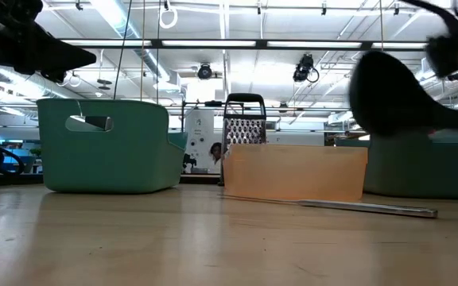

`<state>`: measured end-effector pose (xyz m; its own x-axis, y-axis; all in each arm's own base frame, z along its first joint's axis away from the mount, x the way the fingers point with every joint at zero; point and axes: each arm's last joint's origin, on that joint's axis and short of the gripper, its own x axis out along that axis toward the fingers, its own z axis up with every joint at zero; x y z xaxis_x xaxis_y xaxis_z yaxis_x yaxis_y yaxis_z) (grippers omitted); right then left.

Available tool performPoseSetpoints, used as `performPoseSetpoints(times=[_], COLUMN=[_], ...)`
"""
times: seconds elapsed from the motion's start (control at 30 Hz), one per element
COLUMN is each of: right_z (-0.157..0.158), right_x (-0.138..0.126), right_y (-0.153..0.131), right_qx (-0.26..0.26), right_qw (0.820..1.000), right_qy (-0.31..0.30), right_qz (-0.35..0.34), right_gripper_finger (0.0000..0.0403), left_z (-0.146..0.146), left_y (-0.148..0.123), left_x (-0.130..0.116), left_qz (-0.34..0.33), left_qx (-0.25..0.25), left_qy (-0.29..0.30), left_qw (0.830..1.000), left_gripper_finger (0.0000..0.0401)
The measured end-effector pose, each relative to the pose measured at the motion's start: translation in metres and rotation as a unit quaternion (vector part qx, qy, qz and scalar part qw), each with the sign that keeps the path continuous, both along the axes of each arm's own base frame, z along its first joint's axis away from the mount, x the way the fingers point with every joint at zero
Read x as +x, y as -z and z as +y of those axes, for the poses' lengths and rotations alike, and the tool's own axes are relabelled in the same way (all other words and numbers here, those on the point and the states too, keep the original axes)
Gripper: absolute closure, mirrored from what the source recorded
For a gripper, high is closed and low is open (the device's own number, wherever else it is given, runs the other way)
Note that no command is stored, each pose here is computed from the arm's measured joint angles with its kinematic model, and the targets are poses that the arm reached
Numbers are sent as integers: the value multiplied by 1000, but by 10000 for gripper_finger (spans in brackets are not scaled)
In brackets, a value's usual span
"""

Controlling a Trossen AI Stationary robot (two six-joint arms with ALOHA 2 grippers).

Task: Pick & Place Kitchen Items
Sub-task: Put the black serving spoon into the green bin

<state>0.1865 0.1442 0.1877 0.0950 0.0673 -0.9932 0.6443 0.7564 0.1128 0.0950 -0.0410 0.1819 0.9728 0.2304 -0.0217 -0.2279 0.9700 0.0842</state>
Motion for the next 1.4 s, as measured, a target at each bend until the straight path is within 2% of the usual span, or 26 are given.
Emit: performPoseSetpoints(times=[0.2, 0.33, 0.47, 0.6, 0.7, 0.83, 0.97, 1.13, 1.23, 1.33, 1.4], right_z=[-18, -26, -37, -51, -62, -86, -117, -140, -146, -157, -168], right_x=[27, 48, 67, 80, 90, 93, 87, 87, 85, 77, 71], right_y=[-52, -72, -80, -89, -105, -135, -163, -170, -170, -169, -169], right_qx=[-77, -80, -89, -118, -158, -273, -376, -383, -417, -458, -469], right_qw=[993, 984, 968, 956, 936, 901, 866, 860, 836, 806, 798], right_qy=[-71, -112, -161, -210, -264, -307, -324, -335, -356, -364, -355], right_qz=[-48, -111, -172, -171, -168, -138, -68, -41, 1, 86, 132], right_gripper_finger=[360, 360, 360, 360, 360, 360, 360, 360, 360, 360, 360], left_z=[0, 0, 0, 0, 0, 0, 0, 0, 0, 1, 1], left_y=[0, 0, 0, 0, 0, 0, 0, 0, 0, 0, 0], left_x=[0, 0, 0, 0, 0, 0, 0, 0, 0, 0, 0], left_qz=[-1, -3, -2, -1, -1, -1, 0, 0, 1, 2, 3], left_qx=[-3, -9, -5, -5, -5, -5, -5, -7, -5, 1, 7], left_qy=[0, 0, 0, 0, 0, 0, 0, 0, -3, -12, -13], left_qw=[1000, 1000, 1000, 1000, 1000, 1000, 1000, 1000, 1000, 1000, 1000], left_gripper_finger=[385, 385, 385, 385, 385, 385, 385, 385, 385, 385, 385])
